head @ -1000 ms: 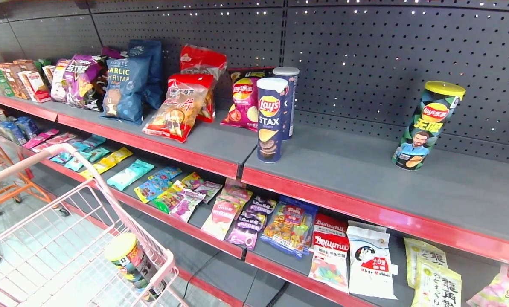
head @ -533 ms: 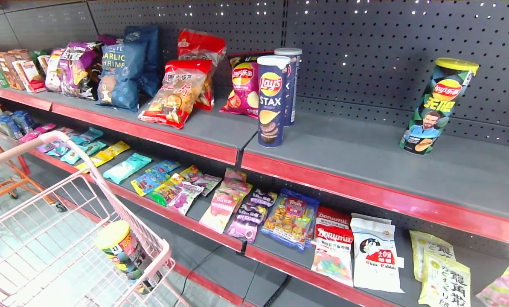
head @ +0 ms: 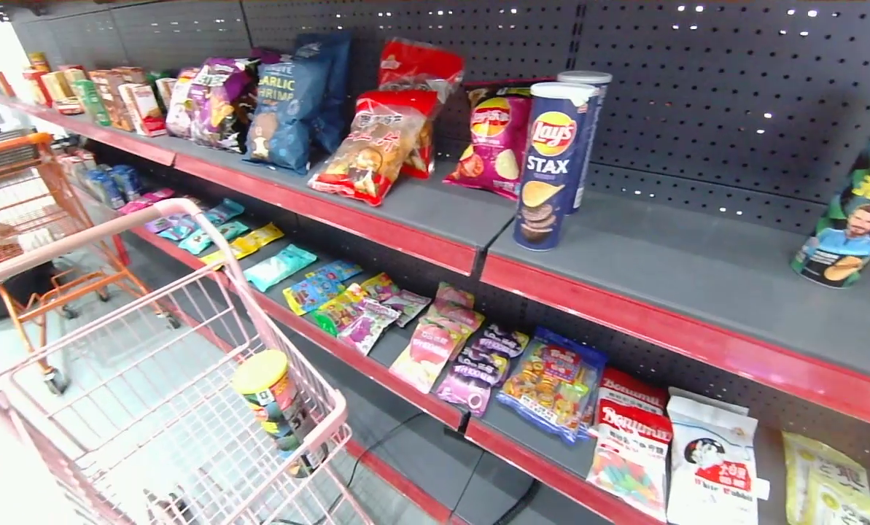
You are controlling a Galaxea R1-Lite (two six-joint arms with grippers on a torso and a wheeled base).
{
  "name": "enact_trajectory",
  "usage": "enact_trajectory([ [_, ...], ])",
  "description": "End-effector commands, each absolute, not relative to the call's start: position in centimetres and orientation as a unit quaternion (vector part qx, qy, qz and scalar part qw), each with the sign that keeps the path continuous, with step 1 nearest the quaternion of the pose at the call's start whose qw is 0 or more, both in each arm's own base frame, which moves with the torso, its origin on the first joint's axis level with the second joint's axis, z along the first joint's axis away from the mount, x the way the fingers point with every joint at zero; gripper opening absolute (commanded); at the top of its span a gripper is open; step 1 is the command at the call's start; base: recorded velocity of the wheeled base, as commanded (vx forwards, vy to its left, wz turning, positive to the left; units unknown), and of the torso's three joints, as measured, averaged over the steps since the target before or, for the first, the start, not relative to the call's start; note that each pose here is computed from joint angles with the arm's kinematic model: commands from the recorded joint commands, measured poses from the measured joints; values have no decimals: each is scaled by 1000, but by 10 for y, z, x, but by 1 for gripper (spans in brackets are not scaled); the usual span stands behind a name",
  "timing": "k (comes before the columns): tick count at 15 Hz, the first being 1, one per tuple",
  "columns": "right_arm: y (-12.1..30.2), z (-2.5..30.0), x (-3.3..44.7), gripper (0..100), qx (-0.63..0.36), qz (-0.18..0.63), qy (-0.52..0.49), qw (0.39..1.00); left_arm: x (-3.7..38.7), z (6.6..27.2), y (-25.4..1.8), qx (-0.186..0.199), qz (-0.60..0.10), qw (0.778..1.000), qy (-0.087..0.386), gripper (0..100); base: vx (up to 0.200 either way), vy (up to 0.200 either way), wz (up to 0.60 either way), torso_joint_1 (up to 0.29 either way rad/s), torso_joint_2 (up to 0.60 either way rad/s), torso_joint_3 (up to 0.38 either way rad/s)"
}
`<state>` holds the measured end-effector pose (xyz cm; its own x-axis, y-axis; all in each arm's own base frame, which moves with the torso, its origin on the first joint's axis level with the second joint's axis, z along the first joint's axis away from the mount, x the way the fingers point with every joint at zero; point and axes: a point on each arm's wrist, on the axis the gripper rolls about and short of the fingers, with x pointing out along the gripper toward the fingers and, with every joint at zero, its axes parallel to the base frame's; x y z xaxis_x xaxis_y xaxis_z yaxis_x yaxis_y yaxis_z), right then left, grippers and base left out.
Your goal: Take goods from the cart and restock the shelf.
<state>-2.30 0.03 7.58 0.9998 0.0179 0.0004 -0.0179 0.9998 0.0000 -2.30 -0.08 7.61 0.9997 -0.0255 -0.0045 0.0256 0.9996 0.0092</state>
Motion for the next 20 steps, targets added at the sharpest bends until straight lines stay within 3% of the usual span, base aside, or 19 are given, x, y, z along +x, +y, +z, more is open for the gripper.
enact_trajectory([
  [1, 0, 76, -23, 100, 0, 9, 0, 1000, -23, 76, -1, 5, -12, 1000, 2, 100, 0, 0, 0, 0, 0, 0],
  [5, 0, 76, -23, 100, 1, 9, 0, 1000, -23, 78, -1, 0, -13, 1000, 0, 100, 0, 0, 0, 0, 0, 0],
  [6, 0, 76, -23, 100, 1, 9, 0, 1000, -25, 90, -1, 0, -5, 1000, -11, 100, 0, 0, 0, 0, 0, 0],
  [7, 0, 75, -23, 100, 1, 9, 1, 1000, -15, 151, 0, -15, 11, 1000, -2, 100, 0, 0, 0, 0, 0, 0],
  [8, 0, 75, -23, 100, 1, 9, 1, 1000, -1, 181, 0, -54, 13, 998, 11, 100, 0, 0, 0, 0, 0, 0],
  [9, 0, 76, -23, 100, 1, 9, 0, 1000, 30, 200, 1, -75, 17, 996, 53, 100, 0, 0, 0, 0, 0, 0],
  [11, 0, 76, -23, 100, 0, 9, 0, 1000, 89, 198, 1, -72, 24, 989, 126, 100, 0, 0, 0, 0, 0, 0],
  [13, 0, 75, -23, 100, 1, 9, 1, 1000, 159, 179, 1, -71, 12, 986, 153, 100, 0, 0, 0, 0, 0, 0],
  [15, 0, 75, -23, 100, 0, 11, 1, 1000, 191, 152, 1, -55, -24, 978, 201, 100, 0, 0, 0, 0, 0, 0],
  [18, 0, 75, -23, 100, 0, 10, 1, 1000, 206, 117, -1, -20, -103, 956, 273, 100, 0, 0, 0, 0, 0, 0],
  [20, 0, 75, -23, 100, 0, 10, 1, 1000, 211, 103, 0, -19, -116, 946, 303, 100, 0, 0, 0, 0, 0, 0],
])
